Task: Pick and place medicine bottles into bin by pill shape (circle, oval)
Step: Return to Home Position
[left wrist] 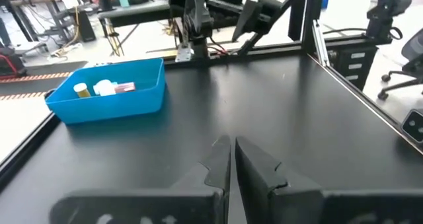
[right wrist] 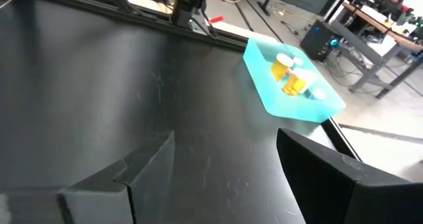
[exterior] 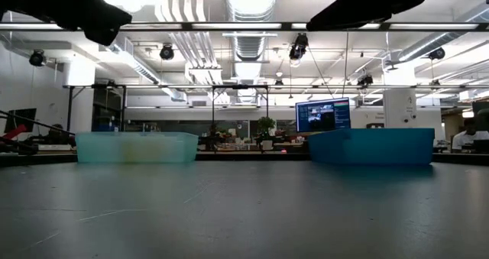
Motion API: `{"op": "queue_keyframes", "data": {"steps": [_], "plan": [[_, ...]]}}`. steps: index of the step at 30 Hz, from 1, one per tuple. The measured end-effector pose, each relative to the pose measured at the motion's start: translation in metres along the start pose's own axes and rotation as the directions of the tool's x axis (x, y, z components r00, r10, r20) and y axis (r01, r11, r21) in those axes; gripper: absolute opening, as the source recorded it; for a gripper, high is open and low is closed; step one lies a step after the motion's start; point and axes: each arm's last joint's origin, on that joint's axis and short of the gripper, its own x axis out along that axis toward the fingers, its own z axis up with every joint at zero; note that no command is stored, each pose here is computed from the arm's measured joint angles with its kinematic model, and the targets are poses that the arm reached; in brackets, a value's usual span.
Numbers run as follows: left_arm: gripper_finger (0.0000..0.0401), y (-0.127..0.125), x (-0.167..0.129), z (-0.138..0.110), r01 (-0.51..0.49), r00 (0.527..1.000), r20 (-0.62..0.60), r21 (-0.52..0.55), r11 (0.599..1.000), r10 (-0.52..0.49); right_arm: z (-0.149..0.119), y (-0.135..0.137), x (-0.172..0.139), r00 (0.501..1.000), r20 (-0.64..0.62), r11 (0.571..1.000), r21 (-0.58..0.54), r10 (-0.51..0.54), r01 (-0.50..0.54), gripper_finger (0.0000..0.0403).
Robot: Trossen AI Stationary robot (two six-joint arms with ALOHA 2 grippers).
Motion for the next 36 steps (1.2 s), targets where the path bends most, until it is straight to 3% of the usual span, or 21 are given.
{"op": "queue_keyframes", "data": {"steps": [10,23,36], "plan": [[0.0008,0.005,-0.006,-0.013,-0.032,0.999,0.038,-0.013,0.999,0.033,-0.016,-0.002,-0.006,0.998,0.062,0.999,-0.034,-0.007,0.009,0.0258],[0.0008,0.013,-0.021,-0.021,-0.095,0.988,0.123,0.040,0.995,0.089,-0.041,-0.023,-0.046,0.969,0.245,0.998,0.064,0.007,-0.023,0.0258],[0.0008,0.023,-0.054,-0.025,-0.196,0.952,0.239,-0.007,0.981,0.192,-0.071,-0.033,-0.073,0.869,0.494,0.995,0.061,0.035,-0.075,0.0258]]}}
